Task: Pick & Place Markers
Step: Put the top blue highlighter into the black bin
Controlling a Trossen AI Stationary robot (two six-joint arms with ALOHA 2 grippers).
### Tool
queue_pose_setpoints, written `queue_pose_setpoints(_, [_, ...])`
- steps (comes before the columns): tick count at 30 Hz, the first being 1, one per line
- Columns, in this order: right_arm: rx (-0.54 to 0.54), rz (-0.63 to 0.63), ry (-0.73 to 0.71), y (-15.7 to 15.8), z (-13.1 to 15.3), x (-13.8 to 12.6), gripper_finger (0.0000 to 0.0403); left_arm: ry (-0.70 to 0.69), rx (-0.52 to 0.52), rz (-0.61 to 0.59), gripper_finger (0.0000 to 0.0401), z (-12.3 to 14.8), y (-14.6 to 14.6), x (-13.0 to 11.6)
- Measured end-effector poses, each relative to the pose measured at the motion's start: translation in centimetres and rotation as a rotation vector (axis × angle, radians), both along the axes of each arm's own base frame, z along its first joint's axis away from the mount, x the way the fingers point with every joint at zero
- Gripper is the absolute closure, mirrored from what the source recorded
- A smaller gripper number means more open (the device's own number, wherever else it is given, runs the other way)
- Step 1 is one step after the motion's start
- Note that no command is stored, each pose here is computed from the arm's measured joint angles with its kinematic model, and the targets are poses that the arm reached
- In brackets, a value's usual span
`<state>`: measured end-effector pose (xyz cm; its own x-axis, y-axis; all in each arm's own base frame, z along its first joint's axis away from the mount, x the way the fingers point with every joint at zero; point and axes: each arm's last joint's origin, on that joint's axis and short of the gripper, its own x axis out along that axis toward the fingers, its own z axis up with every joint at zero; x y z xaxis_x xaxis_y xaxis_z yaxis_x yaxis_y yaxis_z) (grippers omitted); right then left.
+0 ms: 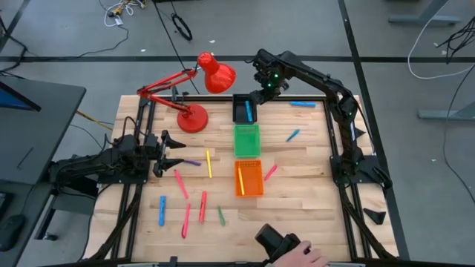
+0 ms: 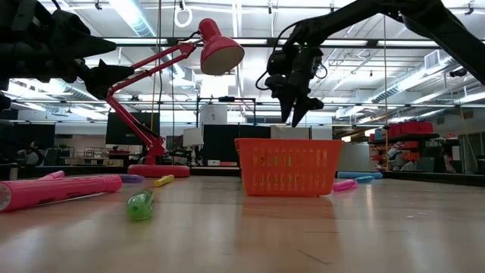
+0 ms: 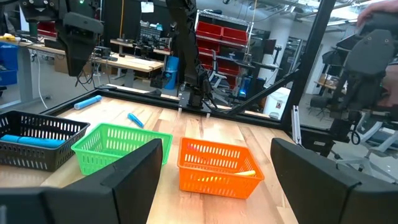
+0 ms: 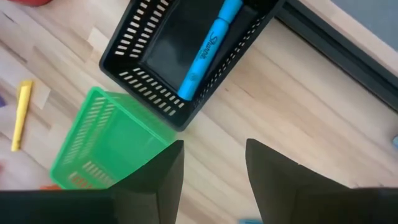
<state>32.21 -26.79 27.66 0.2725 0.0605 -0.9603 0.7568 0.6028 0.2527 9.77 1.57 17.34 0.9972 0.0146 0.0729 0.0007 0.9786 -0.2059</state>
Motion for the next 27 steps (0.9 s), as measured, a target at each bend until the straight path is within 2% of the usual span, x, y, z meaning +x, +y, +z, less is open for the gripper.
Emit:
queue_pose_setpoints(11, [-0.040, 0.173, -0.003, 0.3, 0.0, 0.1, 0.0231, 0.000, 0.000, 0.000, 0.0094, 0.0, 0.0, 0.0])
queue_pose_setpoints(15, [-0.054, 0.229, -0.003, 0.6, -0.5, -0.7, 0.0231, 0.000, 0.000, 0.000, 0.0094, 0.0, 0.0, 0.0])
queue_pose_setpoints(19, [-0.110, 0.308, -0.034, 1.2, -0.8, -2.3, 0.0231, 0.000, 0.000, 0.000, 0.0094, 0.0, 0.0, 0.0])
queue_pose_setpoints(23, [-0.215, 0.401, -0.061, 1.6, -0.8, -4.0, 0.0231, 0.000, 0.000, 0.000, 0.0094, 0.0, 0.0, 0.0])
queue_pose_setpoints(27, [-0.314, 0.446, -0.012, 1.9, -0.9, -5.9, 0.0231, 0.000, 0.000, 0.000, 0.0094, 0.0, 0.0, 0.0])
